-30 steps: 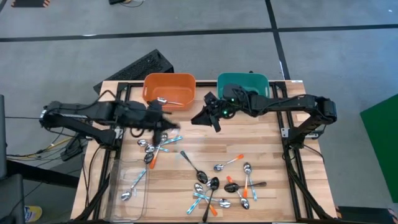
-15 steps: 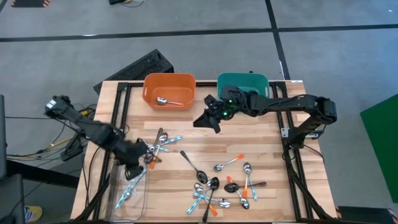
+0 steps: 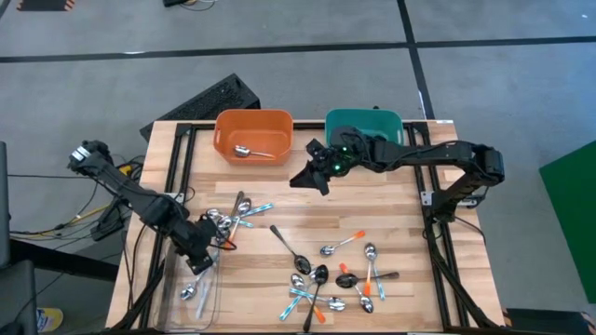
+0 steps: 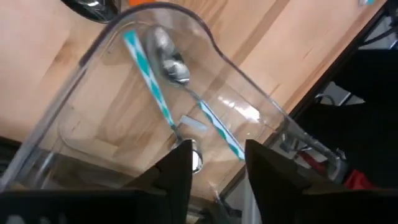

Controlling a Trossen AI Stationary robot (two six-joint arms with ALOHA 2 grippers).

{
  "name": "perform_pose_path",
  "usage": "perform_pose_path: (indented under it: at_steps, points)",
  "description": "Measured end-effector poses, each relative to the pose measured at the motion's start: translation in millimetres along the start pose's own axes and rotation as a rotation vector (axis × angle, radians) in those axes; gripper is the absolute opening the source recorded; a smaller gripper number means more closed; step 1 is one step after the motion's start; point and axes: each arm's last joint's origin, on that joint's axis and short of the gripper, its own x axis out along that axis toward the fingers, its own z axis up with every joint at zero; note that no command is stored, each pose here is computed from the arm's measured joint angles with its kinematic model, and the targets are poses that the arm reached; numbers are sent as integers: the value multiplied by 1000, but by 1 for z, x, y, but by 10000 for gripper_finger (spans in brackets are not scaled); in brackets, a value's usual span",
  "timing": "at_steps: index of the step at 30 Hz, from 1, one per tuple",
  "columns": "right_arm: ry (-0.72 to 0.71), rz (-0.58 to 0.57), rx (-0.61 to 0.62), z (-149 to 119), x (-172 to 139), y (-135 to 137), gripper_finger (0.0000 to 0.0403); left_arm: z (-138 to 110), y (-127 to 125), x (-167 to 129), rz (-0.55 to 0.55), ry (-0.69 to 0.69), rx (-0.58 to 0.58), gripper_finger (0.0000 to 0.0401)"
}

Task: Sort silverware by color (type)
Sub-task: Put the black spoon into the blue bin

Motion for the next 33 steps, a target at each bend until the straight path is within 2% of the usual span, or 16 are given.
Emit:
perform_pose_path:
  at_steps: [5,9,13,15,19,24,29,33]
  points:
    - [47,-33,30,-5,0,-4,107,7,-8,-27,-95,-136,-49,146]
    - [87,-59,44,-9,-1,-6,107,17,-11,-58,-154,-353,-77,135]
    - [101,-64,28,-11,0,-6,107,34,-4,-73,-98,-598,-140,125]
    - [104,-63,25,-11,0,-6,107,49,0,-73,-44,-650,-169,124]
    - [125,-72,12,-13,-1,-7,107,83,9,-62,129,-646,-204,126]
    - [161,-88,-13,-16,-8,-4,107,122,23,-39,357,-541,-215,126]
    - [214,-121,-49,-19,-21,1,107,146,41,0,370,-404,-233,126]
    - [249,-194,-95,-22,-37,6,107,148,54,25,403,-360,-268,126]
